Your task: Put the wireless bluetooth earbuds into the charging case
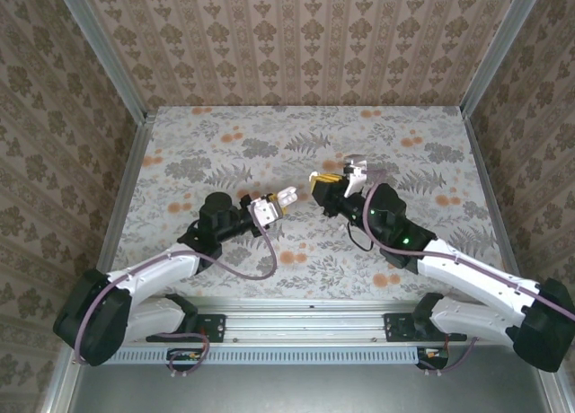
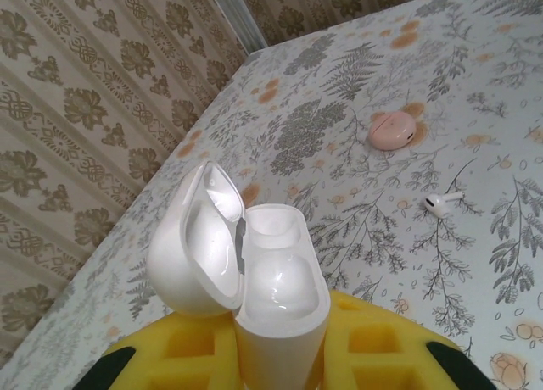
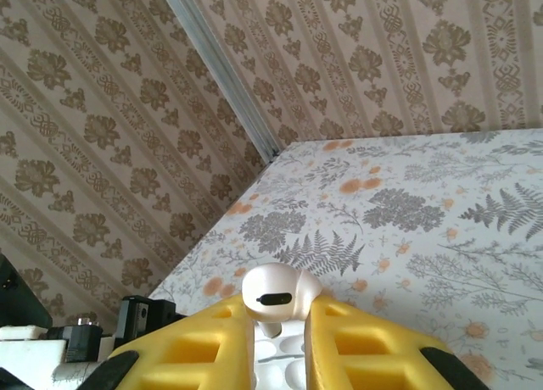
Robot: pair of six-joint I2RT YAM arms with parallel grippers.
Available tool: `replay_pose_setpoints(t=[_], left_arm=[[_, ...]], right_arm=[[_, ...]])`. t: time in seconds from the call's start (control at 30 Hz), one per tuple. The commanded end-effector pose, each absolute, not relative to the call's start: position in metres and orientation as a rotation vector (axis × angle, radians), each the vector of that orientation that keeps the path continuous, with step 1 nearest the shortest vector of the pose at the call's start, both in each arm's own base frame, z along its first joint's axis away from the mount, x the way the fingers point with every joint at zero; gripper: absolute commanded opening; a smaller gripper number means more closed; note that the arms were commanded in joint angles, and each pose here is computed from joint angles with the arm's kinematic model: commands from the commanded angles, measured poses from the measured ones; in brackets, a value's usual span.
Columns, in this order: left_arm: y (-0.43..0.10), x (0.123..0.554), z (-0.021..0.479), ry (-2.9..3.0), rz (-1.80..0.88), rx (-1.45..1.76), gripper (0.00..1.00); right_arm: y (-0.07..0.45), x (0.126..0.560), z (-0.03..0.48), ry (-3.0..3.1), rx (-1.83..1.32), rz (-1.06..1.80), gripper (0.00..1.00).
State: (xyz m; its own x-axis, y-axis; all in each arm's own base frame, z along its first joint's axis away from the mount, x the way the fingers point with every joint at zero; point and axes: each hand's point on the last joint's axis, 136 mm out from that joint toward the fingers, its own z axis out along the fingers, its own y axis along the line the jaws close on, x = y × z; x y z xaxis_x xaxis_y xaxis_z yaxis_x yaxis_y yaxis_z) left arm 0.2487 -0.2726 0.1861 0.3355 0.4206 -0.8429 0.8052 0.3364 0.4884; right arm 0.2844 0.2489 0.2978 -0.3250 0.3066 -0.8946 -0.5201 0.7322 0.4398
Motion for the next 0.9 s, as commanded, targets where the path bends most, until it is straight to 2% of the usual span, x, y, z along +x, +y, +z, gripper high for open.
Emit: replay_pose_setpoints(t=[0.0, 0.43, 0.87], left_arm=[[-0.27, 0.245, 0.184, 1.243, -0.295, 1.329, 0.1], [-0.284, 0.203, 0.212, 0.981, -0.444, 1.408, 0.07], [-0.29, 0.203, 0.219, 0.949, -0.478, 1.38, 0.06]], right_arm=[[0.239, 0.283, 0.279, 1.761, -0.175, 0.754, 0.2], [0.221, 0.277, 0.273, 1.746, -0.19, 0.666, 0.2], [0.226, 0.266, 0.277, 1.704, -0.281, 0.69, 0.2]])
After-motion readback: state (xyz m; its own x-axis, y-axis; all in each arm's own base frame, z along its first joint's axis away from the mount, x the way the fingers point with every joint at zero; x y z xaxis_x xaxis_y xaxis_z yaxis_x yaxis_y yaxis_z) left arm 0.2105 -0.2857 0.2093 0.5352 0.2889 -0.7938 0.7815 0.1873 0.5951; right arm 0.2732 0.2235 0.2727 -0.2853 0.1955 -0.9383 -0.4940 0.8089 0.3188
